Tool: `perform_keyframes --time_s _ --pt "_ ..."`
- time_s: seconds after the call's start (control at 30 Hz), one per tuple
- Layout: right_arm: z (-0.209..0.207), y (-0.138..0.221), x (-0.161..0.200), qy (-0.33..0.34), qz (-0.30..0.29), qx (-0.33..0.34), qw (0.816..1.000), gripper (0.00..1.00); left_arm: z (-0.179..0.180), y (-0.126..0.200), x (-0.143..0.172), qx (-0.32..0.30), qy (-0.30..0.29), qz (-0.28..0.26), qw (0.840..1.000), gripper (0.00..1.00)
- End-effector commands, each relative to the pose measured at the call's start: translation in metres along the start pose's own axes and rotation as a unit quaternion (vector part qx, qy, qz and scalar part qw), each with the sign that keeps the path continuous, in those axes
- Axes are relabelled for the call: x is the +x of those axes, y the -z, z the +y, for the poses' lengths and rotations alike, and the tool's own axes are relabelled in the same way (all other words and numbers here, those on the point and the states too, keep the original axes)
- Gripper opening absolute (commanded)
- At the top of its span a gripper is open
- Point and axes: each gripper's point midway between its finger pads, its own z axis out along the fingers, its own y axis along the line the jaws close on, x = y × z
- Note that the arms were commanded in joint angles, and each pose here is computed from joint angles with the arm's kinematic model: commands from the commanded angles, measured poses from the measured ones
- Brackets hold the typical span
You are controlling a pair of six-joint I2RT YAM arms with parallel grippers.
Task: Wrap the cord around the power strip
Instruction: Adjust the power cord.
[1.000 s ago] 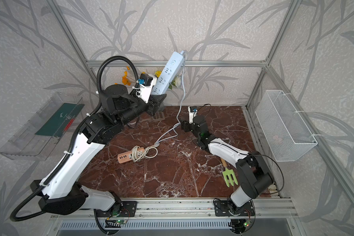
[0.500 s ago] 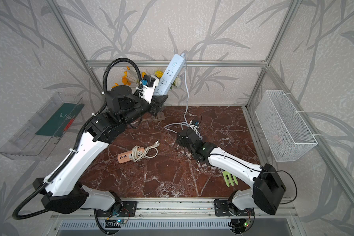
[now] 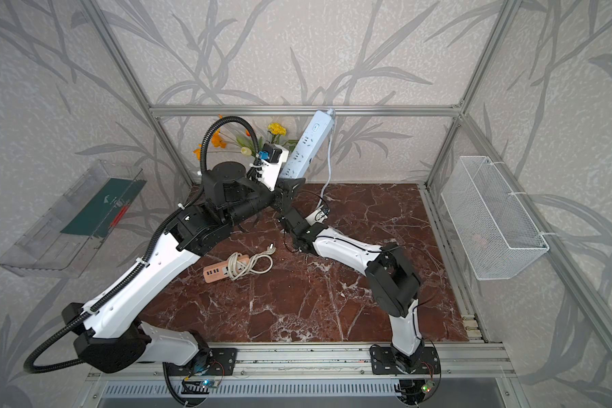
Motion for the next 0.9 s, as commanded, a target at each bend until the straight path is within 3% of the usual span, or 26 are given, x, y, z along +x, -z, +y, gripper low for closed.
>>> perform_keyframes --time_s 0.0,0.13,0.17,0.23,0.27,0.33,0.37,0.47,0.5,0.57,0.6,0.67,0.73,0.8,0.87 --pt "-0.045 -0.009 -0.011 -0.014 -0.07 0.092 0.993 0.76 -0.001 0.026 -0.051 0.003 0.015 -0.081 0.997 0.0" --pt "-0.054 -0.014 -0.015 0.002 -0.088 0.102 0.991 0.67 0.001 0.032 -0.053 -0.003 0.01 -0.088 0.996 0.0" --pt "-0.057 -0.018 -0.014 0.006 -0.086 0.104 0.991 0.58 0.002 0.033 -0.054 -0.005 0.008 -0.091 0.996 0.0" --pt "-0.053 -0.025 -0.008 0.039 -0.066 0.086 0.993 0.18 0.008 0.034 -0.054 -0.024 0.001 -0.088 0.996 0.0" --pt "-0.043 -0.021 -0.003 0.079 -0.044 0.063 0.994 0.03 0.018 0.034 -0.053 -0.048 -0.004 -0.082 0.995 0.0" --pt "-0.008 0.005 0.013 0.19 0.006 -0.031 0.981 0.0 0.059 0.035 -0.045 -0.119 0.009 -0.056 0.991 0.0" --pt "0.01 0.027 0.027 0.256 0.034 -0.095 0.961 0.0 0.09 0.037 -0.037 -0.152 0.033 -0.045 0.987 0.0" --pt "0.021 0.1 0.039 0.363 0.106 -0.232 0.896 0.0 0.167 0.048 0.001 -0.25 0.07 -0.015 0.966 0.0" --pt "0.023 0.124 0.037 0.389 0.133 -0.288 0.865 0.0 0.184 0.05 0.015 -0.271 0.074 -0.001 0.96 0.0" --pt "0.018 0.163 0.028 0.441 0.182 -0.344 0.809 0.0 0.2 0.045 0.038 -0.281 0.091 0.025 0.955 0.0" --pt "0.016 0.182 0.009 0.483 0.158 -0.345 0.789 0.0 0.204 0.04 0.049 -0.28 0.095 0.041 0.954 0.0" --pt "0.012 0.205 -0.033 0.519 0.124 -0.338 0.775 0.0 0.209 0.032 0.063 -0.283 0.095 0.065 0.952 0.0" --pt "0.011 0.222 -0.072 0.49 0.13 -0.359 0.783 0.0 0.209 0.029 0.07 -0.282 0.093 0.078 0.952 0.0" --pt "0.013 0.234 -0.11 0.468 0.085 -0.364 0.801 0.0 0.209 0.028 0.077 -0.278 0.091 0.091 0.952 0.0" --pt "0.023 0.253 -0.135 0.437 0.06 -0.4 0.803 0.0 0.206 0.026 0.089 -0.271 0.093 0.108 0.952 0.0"
